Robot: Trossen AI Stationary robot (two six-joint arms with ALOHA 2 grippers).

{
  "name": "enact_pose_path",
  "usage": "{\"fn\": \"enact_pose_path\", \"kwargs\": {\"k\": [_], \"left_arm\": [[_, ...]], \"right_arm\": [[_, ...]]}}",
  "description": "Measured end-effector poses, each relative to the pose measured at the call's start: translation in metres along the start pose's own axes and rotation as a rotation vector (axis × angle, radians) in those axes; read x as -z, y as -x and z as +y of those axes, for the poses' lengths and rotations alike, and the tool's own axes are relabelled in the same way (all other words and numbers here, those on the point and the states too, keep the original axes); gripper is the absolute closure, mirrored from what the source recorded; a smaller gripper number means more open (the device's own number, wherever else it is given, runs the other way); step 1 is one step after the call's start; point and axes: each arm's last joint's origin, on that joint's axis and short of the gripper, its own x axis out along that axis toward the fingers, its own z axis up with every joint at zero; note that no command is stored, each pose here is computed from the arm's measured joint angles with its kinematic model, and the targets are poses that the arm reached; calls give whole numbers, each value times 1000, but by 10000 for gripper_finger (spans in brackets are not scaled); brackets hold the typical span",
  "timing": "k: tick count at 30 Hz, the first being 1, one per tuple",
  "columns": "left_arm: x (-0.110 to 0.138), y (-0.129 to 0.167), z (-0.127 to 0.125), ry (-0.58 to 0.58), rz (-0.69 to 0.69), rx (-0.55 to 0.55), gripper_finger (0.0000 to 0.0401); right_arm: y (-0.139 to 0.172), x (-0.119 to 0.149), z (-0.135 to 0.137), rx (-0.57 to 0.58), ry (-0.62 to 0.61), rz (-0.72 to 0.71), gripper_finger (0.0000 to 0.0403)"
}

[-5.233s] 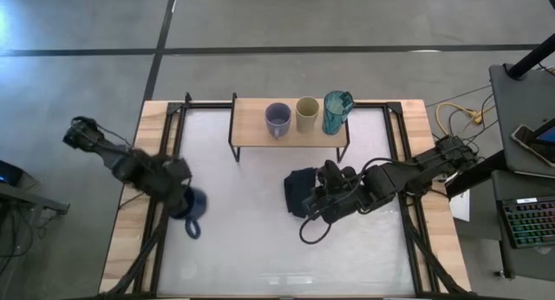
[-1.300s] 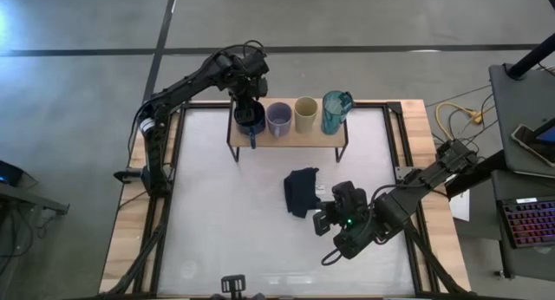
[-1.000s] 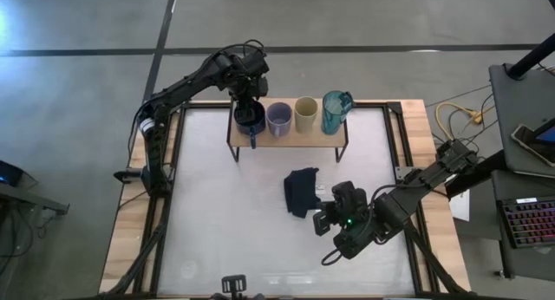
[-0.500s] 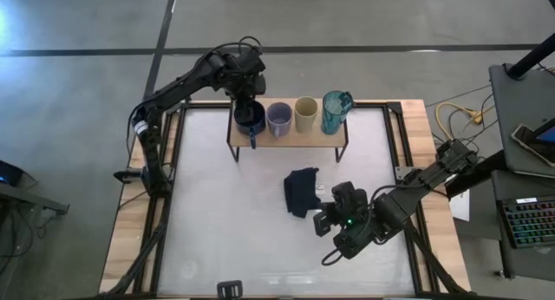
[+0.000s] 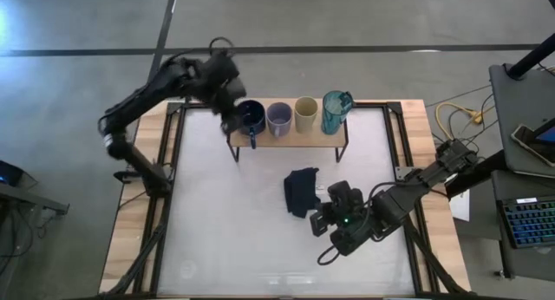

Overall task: Stack small to large cups/mugs on shelf
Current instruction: Put the dark blue mug on the shelf

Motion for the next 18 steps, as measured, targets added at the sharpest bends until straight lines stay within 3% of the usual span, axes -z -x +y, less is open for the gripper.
{"fn": "enact_pose_path", "kwargs": {"k": [3,6,12,15,18], "left_arm": [[16,13,-28,-50,-59,77,336],[27,10,-48,-132,-87,60,336],[15,-34,-67,-278,-100,36,336],[4,-64,-66,-281,-37,-74,336],[-4,-85,-66,-262,15,-113,336]], "right_arm": [[-3,-4,-1,9,24,-9,395],[-5,-9,-1,17,55,-12,395],[-3,-18,-4,18,113,0,394],[5,-24,-7,9,105,-2,394],[12,-28,-10,-4,89,-7,394]]}}
